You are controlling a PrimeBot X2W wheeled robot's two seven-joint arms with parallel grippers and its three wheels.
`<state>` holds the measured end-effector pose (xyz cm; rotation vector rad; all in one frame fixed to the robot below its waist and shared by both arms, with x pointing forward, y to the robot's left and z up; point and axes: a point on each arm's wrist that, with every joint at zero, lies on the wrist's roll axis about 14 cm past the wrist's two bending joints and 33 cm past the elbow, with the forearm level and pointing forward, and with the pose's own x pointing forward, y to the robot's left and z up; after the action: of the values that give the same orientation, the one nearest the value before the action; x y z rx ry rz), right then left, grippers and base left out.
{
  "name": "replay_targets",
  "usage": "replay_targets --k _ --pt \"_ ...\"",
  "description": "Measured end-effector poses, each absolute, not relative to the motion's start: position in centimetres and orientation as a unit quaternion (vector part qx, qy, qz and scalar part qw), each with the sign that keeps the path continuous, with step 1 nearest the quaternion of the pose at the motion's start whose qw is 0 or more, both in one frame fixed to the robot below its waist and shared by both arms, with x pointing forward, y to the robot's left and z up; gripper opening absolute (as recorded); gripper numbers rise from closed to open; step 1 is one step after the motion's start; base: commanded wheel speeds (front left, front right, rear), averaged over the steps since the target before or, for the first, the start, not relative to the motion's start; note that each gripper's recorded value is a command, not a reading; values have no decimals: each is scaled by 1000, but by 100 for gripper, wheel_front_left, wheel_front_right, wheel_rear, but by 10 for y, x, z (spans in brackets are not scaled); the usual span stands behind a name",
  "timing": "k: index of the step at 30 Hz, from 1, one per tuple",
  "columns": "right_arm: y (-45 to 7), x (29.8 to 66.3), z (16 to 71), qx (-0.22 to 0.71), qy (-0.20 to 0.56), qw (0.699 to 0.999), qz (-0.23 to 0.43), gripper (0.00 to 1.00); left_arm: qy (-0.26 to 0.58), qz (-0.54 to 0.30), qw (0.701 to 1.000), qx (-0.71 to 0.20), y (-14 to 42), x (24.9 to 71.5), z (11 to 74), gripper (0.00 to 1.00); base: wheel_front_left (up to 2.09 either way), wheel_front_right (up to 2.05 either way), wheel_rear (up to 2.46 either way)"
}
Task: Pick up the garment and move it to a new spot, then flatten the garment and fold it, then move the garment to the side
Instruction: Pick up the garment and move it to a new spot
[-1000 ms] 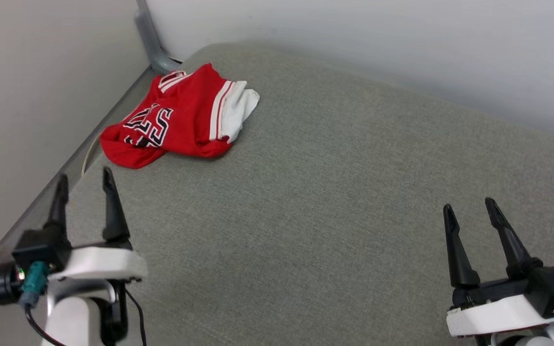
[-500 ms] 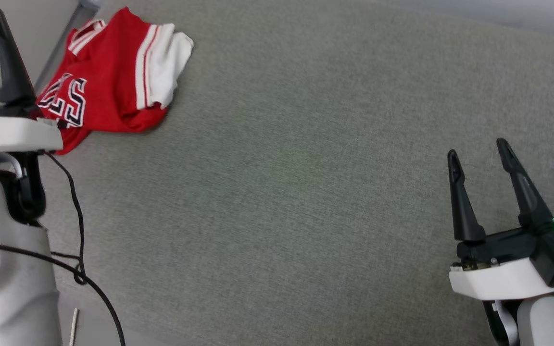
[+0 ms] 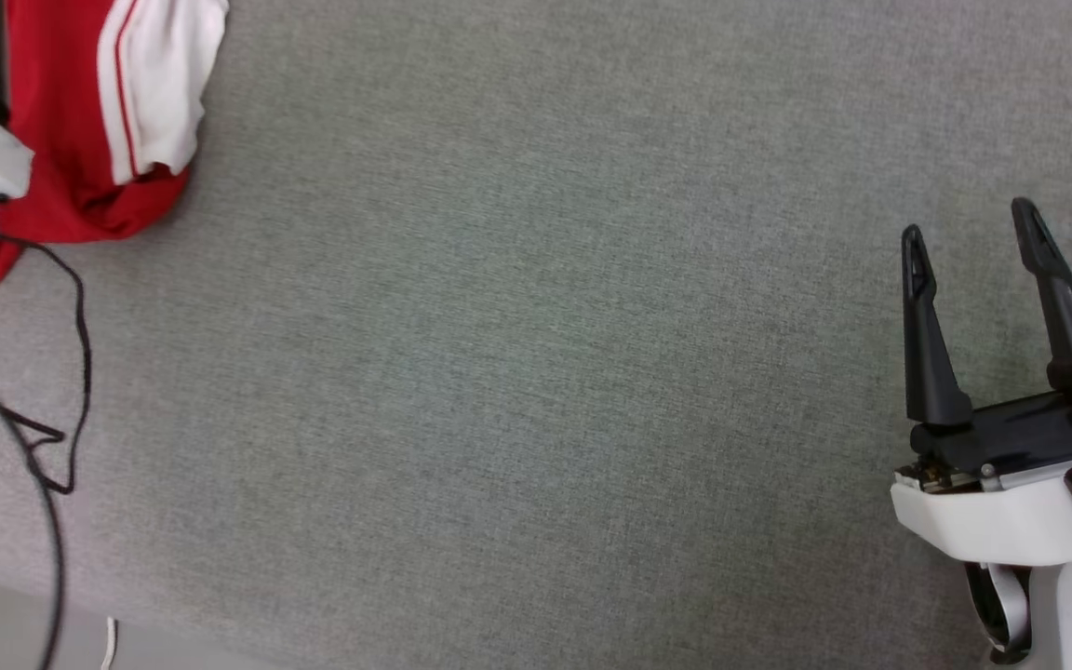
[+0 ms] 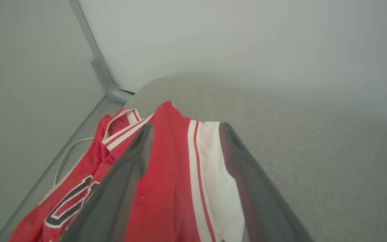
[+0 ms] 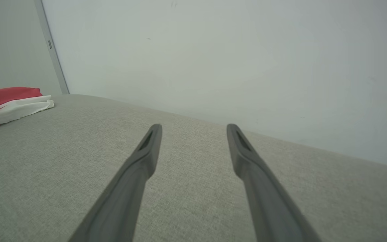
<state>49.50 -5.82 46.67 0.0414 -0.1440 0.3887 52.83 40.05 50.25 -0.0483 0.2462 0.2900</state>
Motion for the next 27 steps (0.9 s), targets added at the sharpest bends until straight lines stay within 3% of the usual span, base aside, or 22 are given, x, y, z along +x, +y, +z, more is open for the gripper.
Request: replay_targets --k 9,17,24,25,26,27 --pt "-69 503 453 12 -65 981 181 100 326 144 929 -96 411 515 431 100 0 0 0" --pt "-80 506 439 1 -53 984 169 100 440 127 879 -127 396 501 378 100 0 0 0" --pt "-86 510 428 -2 -44 986 163 100 496 107 855 -109 385 501 352 100 0 0 0" --pt "-86 509 428 -2 -43 986 163 100 498 104 854 -104 384 501 352 81 0 0 0" --pt "-87 509 430 -2 -44 986 162 100 498 103 856 -99 384 501 352 19 0 0 0" --pt "-87 509 432 -2 -46 986 161 100 497 101 857 -94 384 501 353 0 0 0 0"
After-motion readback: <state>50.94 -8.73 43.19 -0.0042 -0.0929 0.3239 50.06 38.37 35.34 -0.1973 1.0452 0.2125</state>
